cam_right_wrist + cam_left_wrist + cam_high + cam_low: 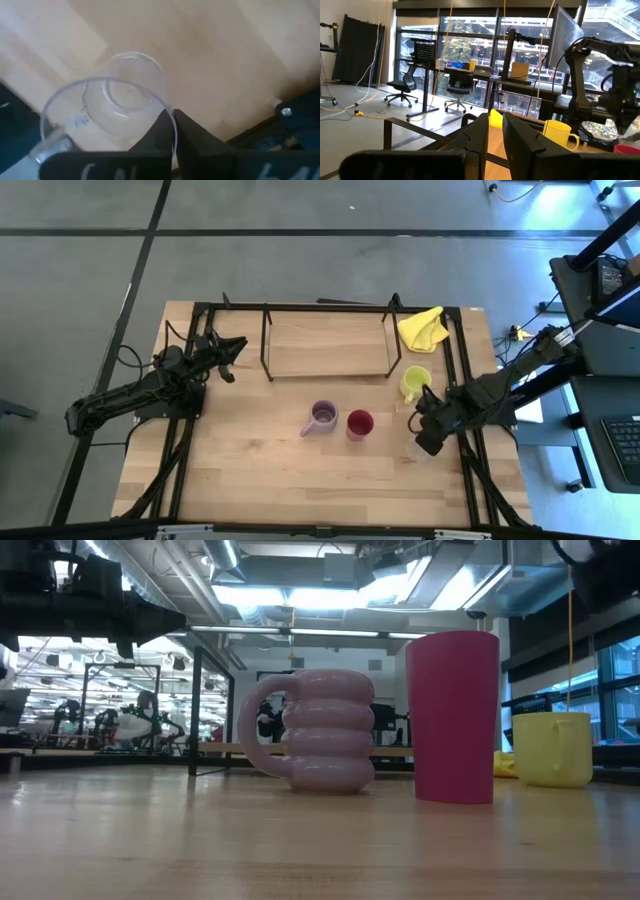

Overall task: Stack small to large cups/mugs on shelf
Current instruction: Put the transparent cup on the shelf

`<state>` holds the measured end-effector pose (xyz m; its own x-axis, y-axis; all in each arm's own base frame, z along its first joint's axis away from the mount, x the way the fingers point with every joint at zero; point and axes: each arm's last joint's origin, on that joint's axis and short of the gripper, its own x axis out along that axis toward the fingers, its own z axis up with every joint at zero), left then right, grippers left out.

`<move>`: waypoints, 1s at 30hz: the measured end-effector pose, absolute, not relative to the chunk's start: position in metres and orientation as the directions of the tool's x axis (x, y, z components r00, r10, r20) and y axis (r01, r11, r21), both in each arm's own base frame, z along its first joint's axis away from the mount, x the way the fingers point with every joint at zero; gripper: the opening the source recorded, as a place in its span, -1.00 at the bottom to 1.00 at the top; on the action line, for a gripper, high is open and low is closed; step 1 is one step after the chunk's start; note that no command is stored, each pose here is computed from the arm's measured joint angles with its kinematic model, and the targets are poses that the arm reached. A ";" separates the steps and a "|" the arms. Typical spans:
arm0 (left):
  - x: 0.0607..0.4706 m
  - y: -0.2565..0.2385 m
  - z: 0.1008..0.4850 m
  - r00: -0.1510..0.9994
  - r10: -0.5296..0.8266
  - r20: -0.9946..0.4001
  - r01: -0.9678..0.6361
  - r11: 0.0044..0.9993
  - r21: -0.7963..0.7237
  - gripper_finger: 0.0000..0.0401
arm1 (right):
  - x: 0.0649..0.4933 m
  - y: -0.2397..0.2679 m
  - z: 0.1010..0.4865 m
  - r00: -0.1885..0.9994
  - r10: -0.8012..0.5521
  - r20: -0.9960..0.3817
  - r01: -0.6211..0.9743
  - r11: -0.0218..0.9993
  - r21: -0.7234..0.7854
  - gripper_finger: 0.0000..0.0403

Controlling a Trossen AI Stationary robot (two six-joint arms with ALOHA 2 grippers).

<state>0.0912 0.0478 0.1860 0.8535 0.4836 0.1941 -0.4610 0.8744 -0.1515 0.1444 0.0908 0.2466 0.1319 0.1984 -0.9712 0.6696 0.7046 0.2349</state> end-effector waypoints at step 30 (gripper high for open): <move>0.091 0.048 0.186 0.854 0.484 0.194 -0.461 0.874 -0.151 -0.74 | 0.295 -0.156 0.311 0.205 -0.048 -0.978 0.297 0.955 0.015 -0.97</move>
<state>0.0912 0.0478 0.1860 0.8535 0.4836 0.1941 -0.4611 0.8744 -0.1511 0.2953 -0.1558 0.3115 0.2047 -0.0480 -0.9776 0.2968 0.9548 0.0153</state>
